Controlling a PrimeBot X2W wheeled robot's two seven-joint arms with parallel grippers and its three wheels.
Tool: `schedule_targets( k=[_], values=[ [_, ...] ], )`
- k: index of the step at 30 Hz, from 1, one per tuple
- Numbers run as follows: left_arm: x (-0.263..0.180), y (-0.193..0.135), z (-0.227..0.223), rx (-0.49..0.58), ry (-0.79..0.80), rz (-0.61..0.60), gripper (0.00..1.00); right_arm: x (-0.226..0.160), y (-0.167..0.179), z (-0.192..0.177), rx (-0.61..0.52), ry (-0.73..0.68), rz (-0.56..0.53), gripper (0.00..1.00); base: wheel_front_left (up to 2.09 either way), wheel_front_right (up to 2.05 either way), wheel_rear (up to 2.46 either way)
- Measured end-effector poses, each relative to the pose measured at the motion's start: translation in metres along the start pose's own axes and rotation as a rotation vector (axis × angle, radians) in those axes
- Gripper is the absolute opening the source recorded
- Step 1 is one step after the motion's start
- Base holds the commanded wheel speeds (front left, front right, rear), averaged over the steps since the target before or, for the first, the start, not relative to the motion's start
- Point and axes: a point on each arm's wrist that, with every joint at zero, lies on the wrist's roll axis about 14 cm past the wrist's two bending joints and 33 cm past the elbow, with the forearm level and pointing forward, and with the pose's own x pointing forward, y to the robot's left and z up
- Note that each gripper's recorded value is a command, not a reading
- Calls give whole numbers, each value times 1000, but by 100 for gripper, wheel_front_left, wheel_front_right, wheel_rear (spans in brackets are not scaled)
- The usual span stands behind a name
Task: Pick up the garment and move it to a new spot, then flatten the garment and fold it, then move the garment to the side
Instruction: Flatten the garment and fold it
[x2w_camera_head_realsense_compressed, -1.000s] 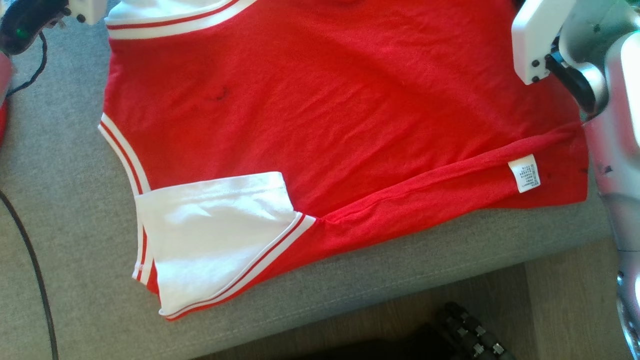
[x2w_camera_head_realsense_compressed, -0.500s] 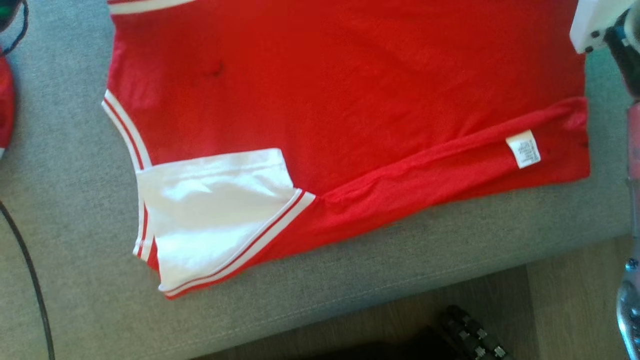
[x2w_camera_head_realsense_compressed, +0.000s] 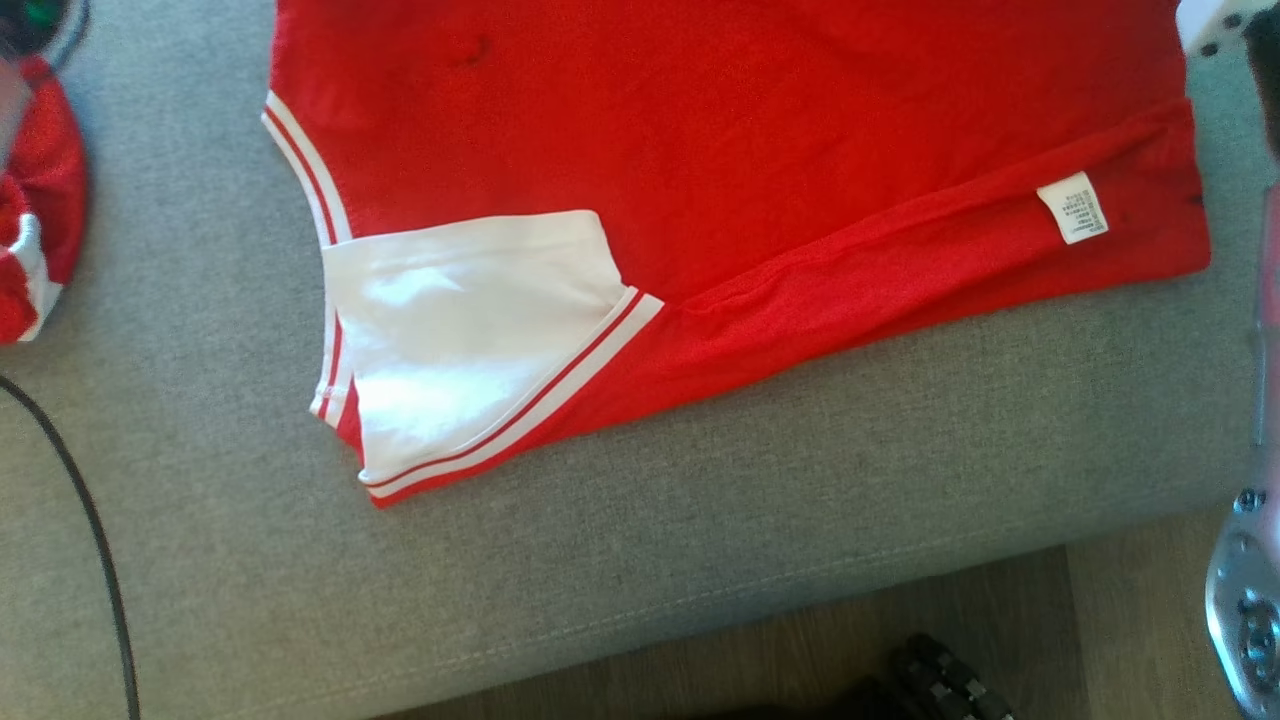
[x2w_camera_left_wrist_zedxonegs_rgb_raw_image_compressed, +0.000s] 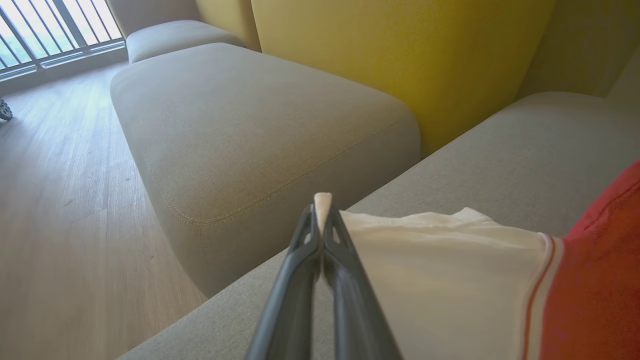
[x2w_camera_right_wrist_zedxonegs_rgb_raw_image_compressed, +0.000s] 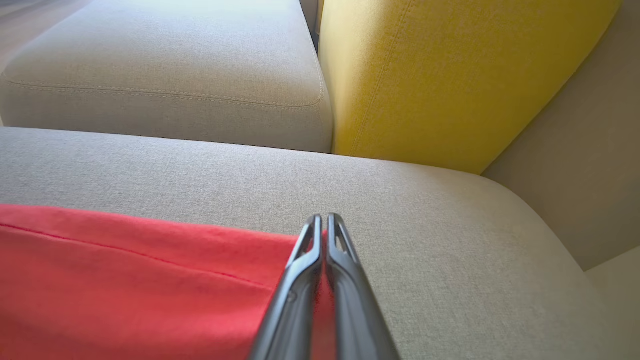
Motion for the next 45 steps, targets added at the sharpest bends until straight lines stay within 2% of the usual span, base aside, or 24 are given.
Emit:
schedule_targets(
  k=[6,13,23,34,35,36,37,40,45],
  values=[
    [-33,-22,-6,-21,-16,-57,0,-20,-4,-16,45,33,2,0,0,0,0],
    [-88,-39,-9,-78,-14,-39,0,-43,-18,-24,80,39,-24,0,0,0,0],
    [-165,-85,-50,-311,120,-20,0,-65,-9,-28,67,30,13,0,0,0,0],
    [-198,-118,-74,-489,181,-6,0,-91,-10,-80,95,155,6,0,0,0,0],
    [-200,-121,-78,-497,196,-7,0,-92,-9,-83,107,163,4,20,0,0,0],
    [-201,-124,-83,-506,211,-3,35,-93,-6,-86,126,174,7,65,0,0,0],
    [-202,-128,-87,-517,220,-4,100,-93,-3,-86,142,174,10,100,0,0,0],
    [-200,-132,-88,-532,208,21,100,-94,2,-82,175,151,7,100,0,0,0],
    [-201,-127,-77,-518,128,116,100,-108,-2,-60,250,37,-34,100,0,0,0]
  ],
)
